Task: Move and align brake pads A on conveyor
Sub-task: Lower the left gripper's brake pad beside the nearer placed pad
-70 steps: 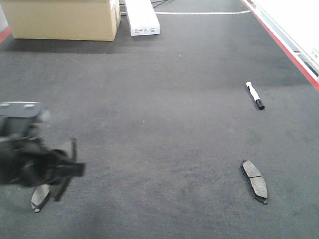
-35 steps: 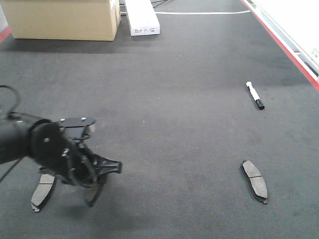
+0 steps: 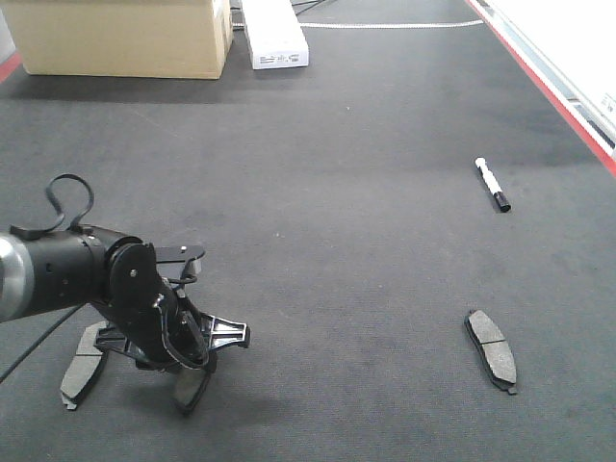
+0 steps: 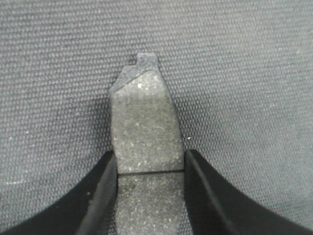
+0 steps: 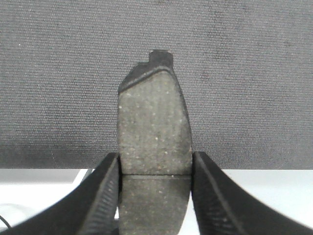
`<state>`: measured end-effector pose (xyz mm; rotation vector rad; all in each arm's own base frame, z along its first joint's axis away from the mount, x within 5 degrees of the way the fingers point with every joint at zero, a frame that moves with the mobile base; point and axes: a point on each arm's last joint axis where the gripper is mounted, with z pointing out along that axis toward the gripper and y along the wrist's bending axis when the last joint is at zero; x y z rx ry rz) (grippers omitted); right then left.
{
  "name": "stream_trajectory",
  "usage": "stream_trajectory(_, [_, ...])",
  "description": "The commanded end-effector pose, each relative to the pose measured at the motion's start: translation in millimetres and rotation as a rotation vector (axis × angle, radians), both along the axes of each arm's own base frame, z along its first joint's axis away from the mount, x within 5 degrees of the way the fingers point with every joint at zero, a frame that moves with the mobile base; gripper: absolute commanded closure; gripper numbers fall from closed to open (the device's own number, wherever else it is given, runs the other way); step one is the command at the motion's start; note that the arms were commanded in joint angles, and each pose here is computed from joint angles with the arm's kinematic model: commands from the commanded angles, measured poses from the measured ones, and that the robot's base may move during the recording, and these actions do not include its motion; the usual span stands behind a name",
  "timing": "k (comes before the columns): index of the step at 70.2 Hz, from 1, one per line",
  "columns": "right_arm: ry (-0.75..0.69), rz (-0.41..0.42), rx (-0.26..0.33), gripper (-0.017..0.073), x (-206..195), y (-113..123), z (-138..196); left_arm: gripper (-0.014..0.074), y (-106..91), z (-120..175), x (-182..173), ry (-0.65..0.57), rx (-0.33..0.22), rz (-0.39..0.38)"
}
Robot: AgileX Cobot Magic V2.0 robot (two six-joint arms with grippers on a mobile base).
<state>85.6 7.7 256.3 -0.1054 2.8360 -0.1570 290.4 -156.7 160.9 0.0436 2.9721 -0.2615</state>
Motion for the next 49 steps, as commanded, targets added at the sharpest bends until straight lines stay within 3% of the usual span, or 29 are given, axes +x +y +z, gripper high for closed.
stream_trajectory(1, [-0.007,-0.004,-0.025,0.0541,1,-3,8,0.0512,-8.8,12,2,-0.045,-0.044,0.007])
stream_trajectory(29, [-0.007,-0.004,-0.025,0.0541,1,-3,8,0.014,-9.6,15,3,-0.074,-0.047,-0.021])
stream_trajectory(49, [-0.007,-0.004,-0.025,0.0541,1,-3,8,0.0113,-5.1,43,1,-0.193,-0.05,-0.07])
